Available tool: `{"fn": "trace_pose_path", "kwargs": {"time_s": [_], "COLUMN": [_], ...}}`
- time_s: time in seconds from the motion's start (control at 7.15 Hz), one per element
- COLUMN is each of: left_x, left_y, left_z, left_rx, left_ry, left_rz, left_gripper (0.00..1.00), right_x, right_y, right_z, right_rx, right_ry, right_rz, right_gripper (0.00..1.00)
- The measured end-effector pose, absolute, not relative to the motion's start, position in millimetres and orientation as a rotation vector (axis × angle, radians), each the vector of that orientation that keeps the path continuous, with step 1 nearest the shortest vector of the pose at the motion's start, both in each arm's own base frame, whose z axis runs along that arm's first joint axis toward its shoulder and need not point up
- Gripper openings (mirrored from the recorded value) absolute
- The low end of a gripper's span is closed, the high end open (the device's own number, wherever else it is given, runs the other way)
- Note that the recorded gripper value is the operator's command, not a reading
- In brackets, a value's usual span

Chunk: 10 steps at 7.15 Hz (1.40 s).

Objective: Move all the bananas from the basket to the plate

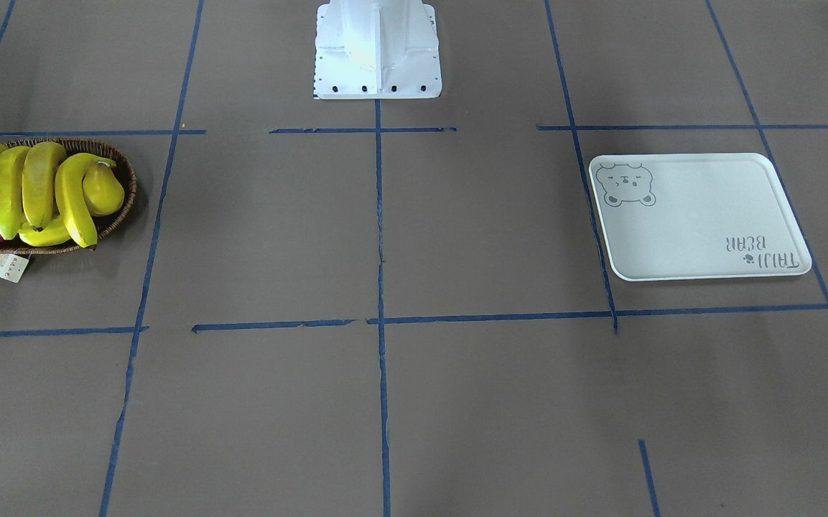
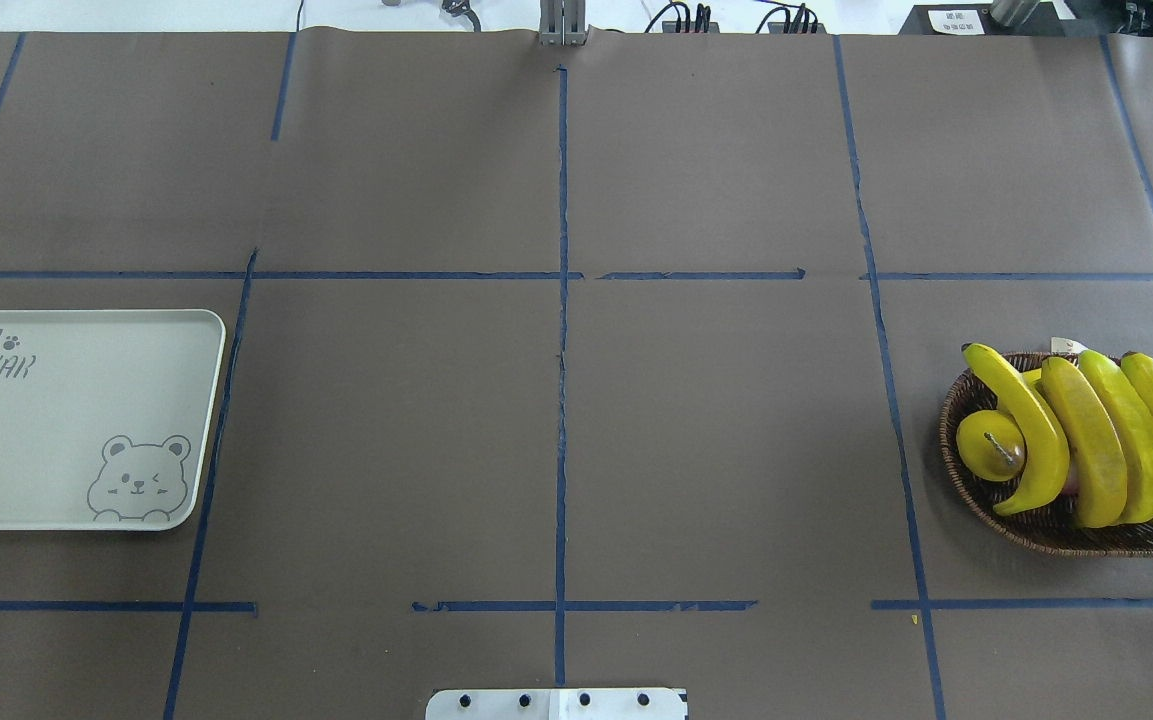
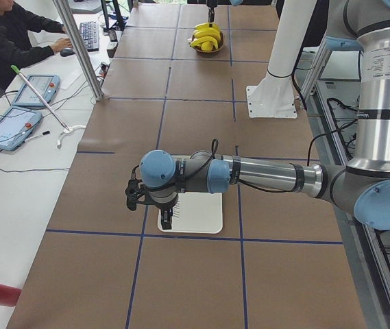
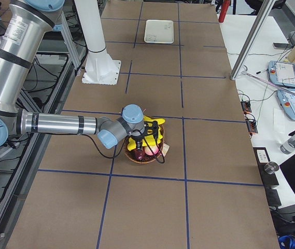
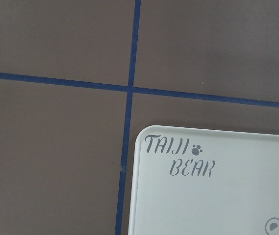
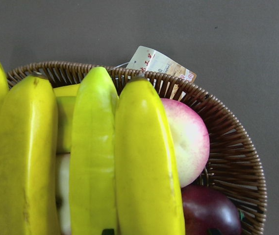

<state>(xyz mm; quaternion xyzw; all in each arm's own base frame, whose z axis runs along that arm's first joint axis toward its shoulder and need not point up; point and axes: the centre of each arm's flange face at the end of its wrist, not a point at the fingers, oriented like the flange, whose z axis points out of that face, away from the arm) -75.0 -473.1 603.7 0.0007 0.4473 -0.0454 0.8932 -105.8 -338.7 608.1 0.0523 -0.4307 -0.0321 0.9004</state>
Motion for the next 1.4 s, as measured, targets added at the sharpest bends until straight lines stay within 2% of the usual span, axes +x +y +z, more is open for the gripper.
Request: {"fn": "trace_pose_path", "kwargs": {"time_s": [0.14, 0.28, 0.7, 1.4], "left_x": [-75.0, -75.0, -75.0, -72.9], "left_y": [-473.2, -473.3, -473.9, -473.4], "left_z": [602.4, 601.6, 597.0, 591.9], "left_rx": [0.004, 0.005, 0.014, 0.015], "left_ry": [0.928, 0.928, 0.928, 0.965], "left_rz": [-0.093, -0.093, -0.089, -0.088], "left_gripper": [1.0, 1.0, 1.0, 1.0], "right_x": [-105.9, -105.8, -96.0, 3.7], "right_y": [-338.6, -338.1, -338.1, -351.8], "right_z": [608.3, 608.6, 604.4, 560.4], "right_rx": [0.108, 0.108, 0.109, 0.237], "right_ry": [-0.891, -0.892, -0.921, -1.079], "right_rz": [-0.068, -0.071, -0.061, 0.059], "right_gripper": [0.13, 0.04, 0.0, 0.0]}}
